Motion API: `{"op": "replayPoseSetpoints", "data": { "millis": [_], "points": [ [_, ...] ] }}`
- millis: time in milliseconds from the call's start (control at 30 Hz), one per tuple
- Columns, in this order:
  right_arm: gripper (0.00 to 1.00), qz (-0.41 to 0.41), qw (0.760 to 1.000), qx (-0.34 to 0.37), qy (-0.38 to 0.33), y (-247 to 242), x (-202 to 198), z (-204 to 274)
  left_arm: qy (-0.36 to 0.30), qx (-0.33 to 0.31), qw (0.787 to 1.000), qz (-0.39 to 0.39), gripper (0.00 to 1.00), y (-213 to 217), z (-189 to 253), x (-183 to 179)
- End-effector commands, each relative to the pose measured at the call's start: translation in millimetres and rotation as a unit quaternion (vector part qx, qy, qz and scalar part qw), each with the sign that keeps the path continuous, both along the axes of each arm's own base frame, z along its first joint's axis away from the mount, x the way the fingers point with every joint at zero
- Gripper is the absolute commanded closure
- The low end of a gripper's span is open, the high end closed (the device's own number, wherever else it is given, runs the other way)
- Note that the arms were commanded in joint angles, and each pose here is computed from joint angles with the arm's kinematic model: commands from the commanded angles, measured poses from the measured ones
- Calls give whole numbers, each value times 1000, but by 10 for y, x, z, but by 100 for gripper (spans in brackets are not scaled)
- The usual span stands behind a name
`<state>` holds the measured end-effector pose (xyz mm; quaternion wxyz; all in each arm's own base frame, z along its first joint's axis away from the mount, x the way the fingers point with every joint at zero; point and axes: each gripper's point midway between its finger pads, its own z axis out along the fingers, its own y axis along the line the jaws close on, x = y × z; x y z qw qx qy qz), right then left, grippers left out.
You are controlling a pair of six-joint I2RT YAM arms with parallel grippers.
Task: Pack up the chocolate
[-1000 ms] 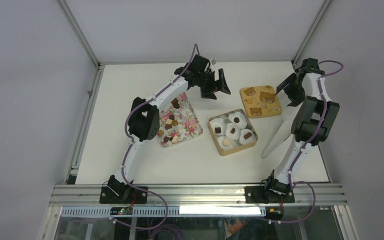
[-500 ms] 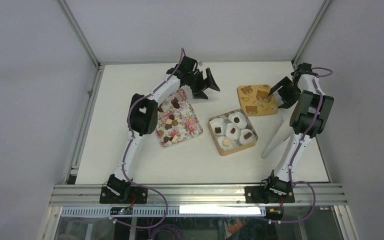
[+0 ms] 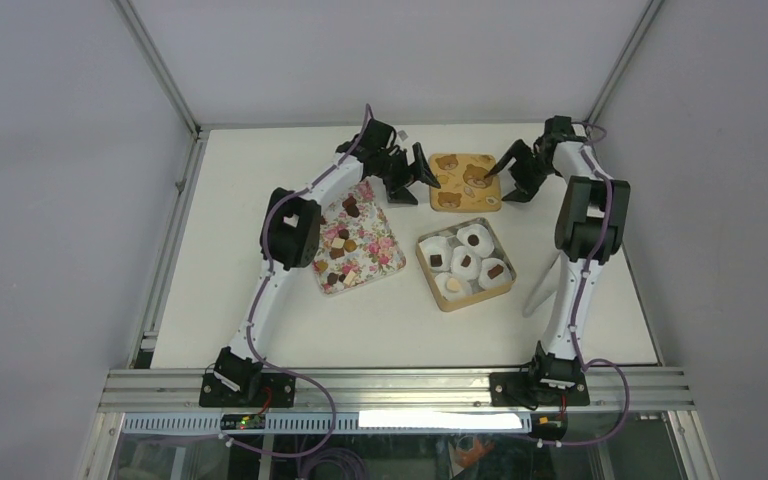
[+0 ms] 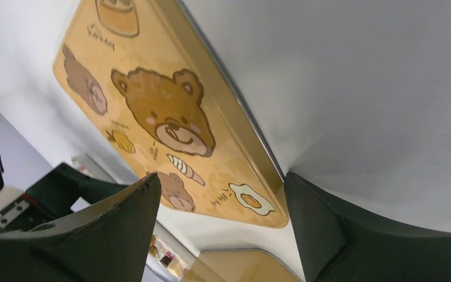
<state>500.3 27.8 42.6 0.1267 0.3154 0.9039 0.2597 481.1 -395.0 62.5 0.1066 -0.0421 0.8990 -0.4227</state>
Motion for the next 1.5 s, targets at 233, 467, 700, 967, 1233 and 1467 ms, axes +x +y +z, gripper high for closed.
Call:
{"op": "replayPoseSetpoints", "data": {
  "millis": [233, 467, 700, 967, 1233, 1467],
  "points": [
    [20, 85, 995, -42, -29, 209, 26, -8, -58, 33, 996, 56, 11, 217, 53, 378],
    [20, 103, 983, -146, -32, 101, 258, -148, -76, 35, 993, 80, 11, 202, -22, 571],
    [20, 118, 989, -91, -23, 414, 310, -335, -30, -5, 997, 70, 12, -3, -233, 526],
    [20, 124, 988, 45, -81, 840, 321, 28, -15, -41, 998, 43, 13, -146, -226, 425],
    [20, 119, 968, 170, -140, 1146, 198, 506, -2, -44, 998, 33, 13, -163, -286, 339],
    [23, 139, 950, 221, -171, 1285, 30, 848, -4, -48, 998, 30, 13, -171, -257, 331]
  ]
}}
